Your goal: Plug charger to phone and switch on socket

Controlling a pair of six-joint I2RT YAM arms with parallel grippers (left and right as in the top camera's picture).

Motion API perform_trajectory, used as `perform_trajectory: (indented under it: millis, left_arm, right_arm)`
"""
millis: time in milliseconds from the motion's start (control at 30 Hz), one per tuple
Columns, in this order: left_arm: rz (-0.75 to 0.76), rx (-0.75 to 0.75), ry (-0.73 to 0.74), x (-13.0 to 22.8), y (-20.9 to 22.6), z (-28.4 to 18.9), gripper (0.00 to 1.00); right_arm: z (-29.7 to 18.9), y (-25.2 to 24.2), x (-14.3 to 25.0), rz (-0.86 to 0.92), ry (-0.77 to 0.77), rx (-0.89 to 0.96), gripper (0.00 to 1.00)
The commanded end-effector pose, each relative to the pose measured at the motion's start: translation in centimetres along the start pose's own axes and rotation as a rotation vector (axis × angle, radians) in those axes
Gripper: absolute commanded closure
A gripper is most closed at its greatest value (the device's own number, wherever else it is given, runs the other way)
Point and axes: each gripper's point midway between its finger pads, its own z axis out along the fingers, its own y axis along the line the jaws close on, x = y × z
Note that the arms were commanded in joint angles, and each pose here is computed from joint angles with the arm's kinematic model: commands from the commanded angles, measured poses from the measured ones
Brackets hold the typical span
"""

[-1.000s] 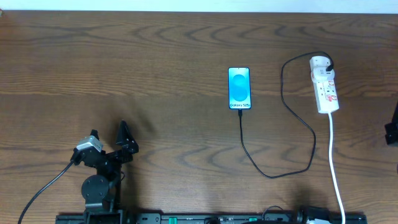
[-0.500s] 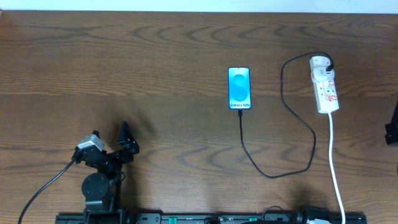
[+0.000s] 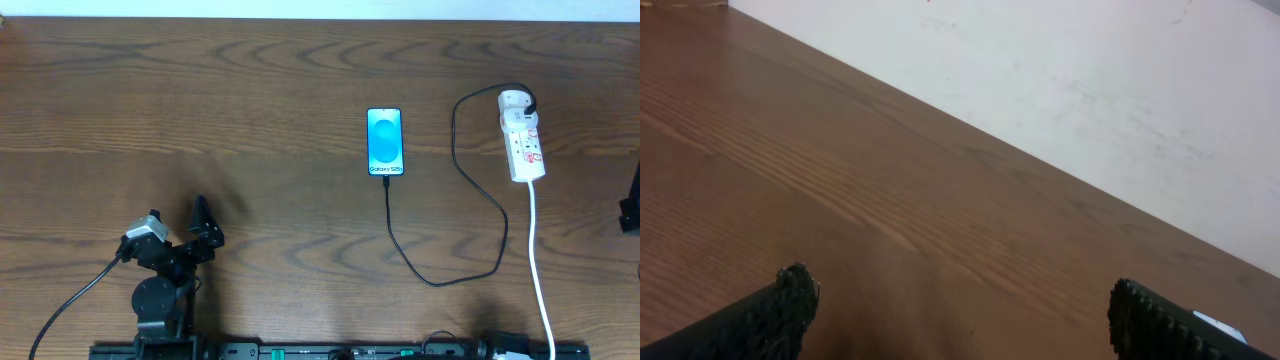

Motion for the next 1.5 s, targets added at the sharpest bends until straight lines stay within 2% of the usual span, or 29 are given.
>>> perform_trajectory:
  millis: [0, 433, 867, 1033, 1267, 1467]
  left_arm:
    - [0.021, -0.037, 0.008, 0.7, 1.0, -0.1, 0.05]
    - [0.020, -0.045, 0.006, 0.6, 1.2, -0.1, 0.05]
    - [0.024, -0.046, 0.005, 0.6, 1.2, -0.1, 0.05]
    - [0.251, 0.010, 0.028, 1.0, 0.3, -0.1, 0.05]
    - [0.390, 0.059, 0.035, 1.3, -0.5, -0.1, 0.05]
    - [0.412, 0.059, 0.034, 1.3, -0.5, -0.1, 0.05]
  right_arm:
    - [-0.2, 0.1, 0.2, -0.017, 0.004, -0.008, 0.89]
    - [-2.0, 0.7, -0.3, -0.026, -0.036, -0.025, 0.89]
    - [-7.5, 1.5, -1.9, -0.045, -0.178, -0.029, 0.87]
    - [-8.5, 1.7, -2.0, -0.048, -0.196, -0.036, 0.87]
    - [-8.6, 1.8, -2.0, -0.048, -0.200, -0.038, 0.87]
    - [-8.6, 1.9, -2.1, -0.034, -0.204, -0.046, 0.88]
